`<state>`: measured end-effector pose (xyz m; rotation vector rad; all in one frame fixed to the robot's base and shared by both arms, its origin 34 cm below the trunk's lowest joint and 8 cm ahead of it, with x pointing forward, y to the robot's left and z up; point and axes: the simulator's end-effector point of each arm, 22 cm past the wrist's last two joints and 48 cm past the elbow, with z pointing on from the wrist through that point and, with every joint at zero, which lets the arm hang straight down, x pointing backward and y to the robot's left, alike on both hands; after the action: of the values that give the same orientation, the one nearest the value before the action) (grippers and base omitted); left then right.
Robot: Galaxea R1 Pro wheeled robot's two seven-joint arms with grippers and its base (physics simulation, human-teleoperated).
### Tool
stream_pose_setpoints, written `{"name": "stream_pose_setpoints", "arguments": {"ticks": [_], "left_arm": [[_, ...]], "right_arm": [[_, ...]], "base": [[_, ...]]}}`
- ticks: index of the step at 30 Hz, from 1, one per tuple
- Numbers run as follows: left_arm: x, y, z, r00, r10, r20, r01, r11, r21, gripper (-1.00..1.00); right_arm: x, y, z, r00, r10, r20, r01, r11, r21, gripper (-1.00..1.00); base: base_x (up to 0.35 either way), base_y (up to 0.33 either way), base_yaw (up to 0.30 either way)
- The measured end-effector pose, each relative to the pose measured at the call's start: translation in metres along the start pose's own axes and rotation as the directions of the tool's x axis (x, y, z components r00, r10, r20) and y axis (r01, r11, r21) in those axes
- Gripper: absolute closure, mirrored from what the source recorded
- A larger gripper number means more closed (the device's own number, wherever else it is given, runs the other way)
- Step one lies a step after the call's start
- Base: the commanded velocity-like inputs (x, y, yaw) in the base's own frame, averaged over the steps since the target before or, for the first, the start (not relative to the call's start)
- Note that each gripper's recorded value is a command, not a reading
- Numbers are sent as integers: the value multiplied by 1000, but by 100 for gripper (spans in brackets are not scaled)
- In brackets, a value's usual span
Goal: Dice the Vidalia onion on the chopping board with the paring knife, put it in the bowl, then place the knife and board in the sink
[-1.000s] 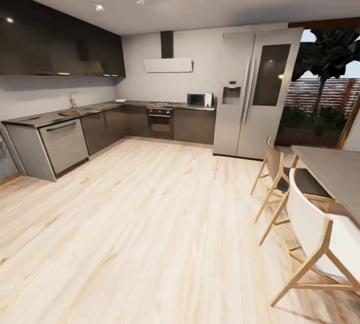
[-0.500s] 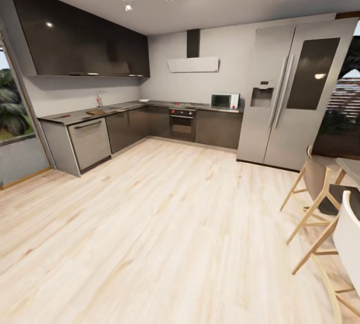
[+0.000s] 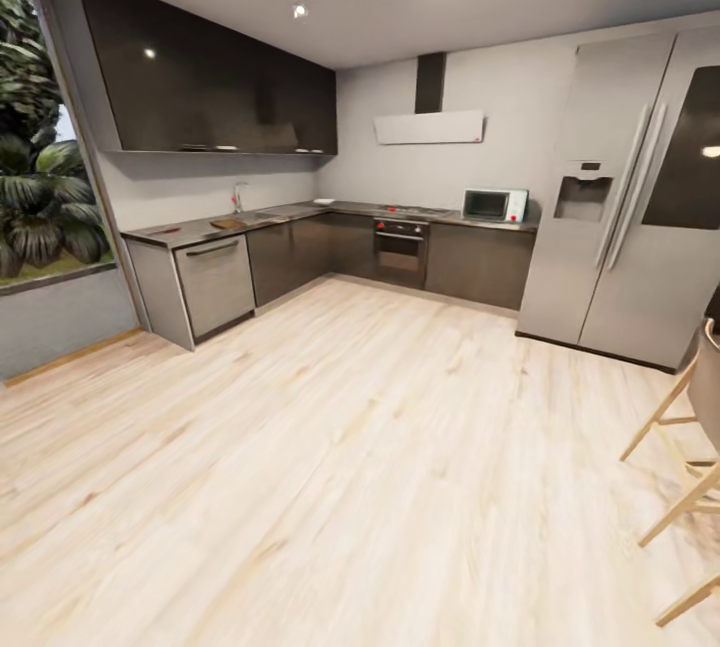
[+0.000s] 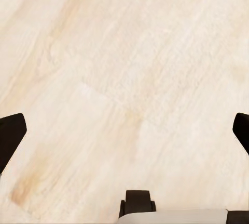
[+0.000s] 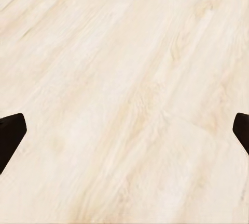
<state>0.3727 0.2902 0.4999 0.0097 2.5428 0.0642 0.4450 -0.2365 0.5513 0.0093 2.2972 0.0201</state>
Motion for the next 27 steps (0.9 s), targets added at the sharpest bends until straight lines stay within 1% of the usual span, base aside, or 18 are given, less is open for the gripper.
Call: {"name": "stream_pose_setpoints", "arguments": {"ticks": [1, 5, 27], "left_arm": [[0, 0, 0, 1000, 0, 0, 0, 1000, 0, -100], [0, 0, 0, 1000, 0, 0, 0, 1000, 0, -100], [3, 0, 0, 1000, 0, -6, 0, 1000, 0, -100]], "right_arm": [[-2, 0, 0, 1000, 0, 10, 0, 1000, 0, -100], [-3, -1, 0, 1000, -1, 16, 1, 1000, 1, -100], [-4, -2, 0, 1000, 1, 17, -1, 1000, 3, -100]], "base": [[319, 0, 11], [319, 0, 4], [319, 0, 0]]}}
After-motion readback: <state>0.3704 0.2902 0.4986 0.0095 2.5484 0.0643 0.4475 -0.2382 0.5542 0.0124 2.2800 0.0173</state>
